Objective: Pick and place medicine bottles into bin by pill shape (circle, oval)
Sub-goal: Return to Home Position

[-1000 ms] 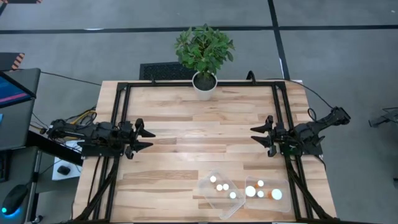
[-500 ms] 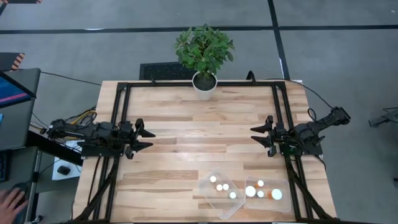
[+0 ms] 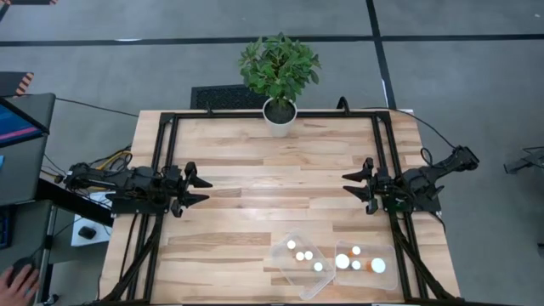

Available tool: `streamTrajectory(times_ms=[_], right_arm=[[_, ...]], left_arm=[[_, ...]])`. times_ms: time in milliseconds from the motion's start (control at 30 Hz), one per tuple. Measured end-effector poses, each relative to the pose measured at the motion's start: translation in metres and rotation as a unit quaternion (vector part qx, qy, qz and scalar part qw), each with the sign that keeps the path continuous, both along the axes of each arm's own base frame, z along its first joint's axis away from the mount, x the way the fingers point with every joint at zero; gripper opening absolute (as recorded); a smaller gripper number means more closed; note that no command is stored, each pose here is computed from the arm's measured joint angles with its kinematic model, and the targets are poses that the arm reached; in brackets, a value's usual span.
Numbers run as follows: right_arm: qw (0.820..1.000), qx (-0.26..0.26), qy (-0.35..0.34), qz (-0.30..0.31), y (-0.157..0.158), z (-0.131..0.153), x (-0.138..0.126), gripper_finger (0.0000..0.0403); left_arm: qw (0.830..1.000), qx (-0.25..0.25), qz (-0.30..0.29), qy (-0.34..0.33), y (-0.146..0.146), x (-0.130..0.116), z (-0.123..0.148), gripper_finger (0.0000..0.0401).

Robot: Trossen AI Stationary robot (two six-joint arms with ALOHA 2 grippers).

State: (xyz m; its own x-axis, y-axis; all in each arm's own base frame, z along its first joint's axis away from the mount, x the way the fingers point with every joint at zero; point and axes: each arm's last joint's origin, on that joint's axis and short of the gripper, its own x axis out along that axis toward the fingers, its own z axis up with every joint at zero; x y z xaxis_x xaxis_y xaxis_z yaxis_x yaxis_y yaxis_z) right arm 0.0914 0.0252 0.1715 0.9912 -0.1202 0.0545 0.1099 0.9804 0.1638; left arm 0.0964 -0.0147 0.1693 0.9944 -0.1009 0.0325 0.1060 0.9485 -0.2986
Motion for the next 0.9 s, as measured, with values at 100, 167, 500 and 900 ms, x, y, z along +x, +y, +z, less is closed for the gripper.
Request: streamTrajectory(times_ms=[100, 167, 500, 900], right_arm=[[1.000, 0.000, 0.000, 0.000, 0.0000, 0.0000, 0.0000, 0.0191], [1.000, 0.000, 0.000, 0.000, 0.0000, 0.0000, 0.0000, 0.0191], [1.000, 0.000, 0.000, 0.000, 0.0000, 0.0000, 0.0000, 0.0186], [1.000, 0.000, 0.000, 0.000, 0.0000, 0.0000, 0.0000, 0.0189]], left_arm=[[1.000, 0.000, 0.000, 0.000, 0.0000, 0.0000, 0.0000, 0.0198], [1.000, 0.000, 0.000, 0.000, 0.0000, 0.0000, 0.0000, 0.0198], [1.000, 0.000, 0.000, 0.000, 0.0000, 0.0000, -0.0001, 0.0198], [1.000, 0.000, 0.000, 0.000, 0.0000, 0.0000, 0.0000, 0.0198]])
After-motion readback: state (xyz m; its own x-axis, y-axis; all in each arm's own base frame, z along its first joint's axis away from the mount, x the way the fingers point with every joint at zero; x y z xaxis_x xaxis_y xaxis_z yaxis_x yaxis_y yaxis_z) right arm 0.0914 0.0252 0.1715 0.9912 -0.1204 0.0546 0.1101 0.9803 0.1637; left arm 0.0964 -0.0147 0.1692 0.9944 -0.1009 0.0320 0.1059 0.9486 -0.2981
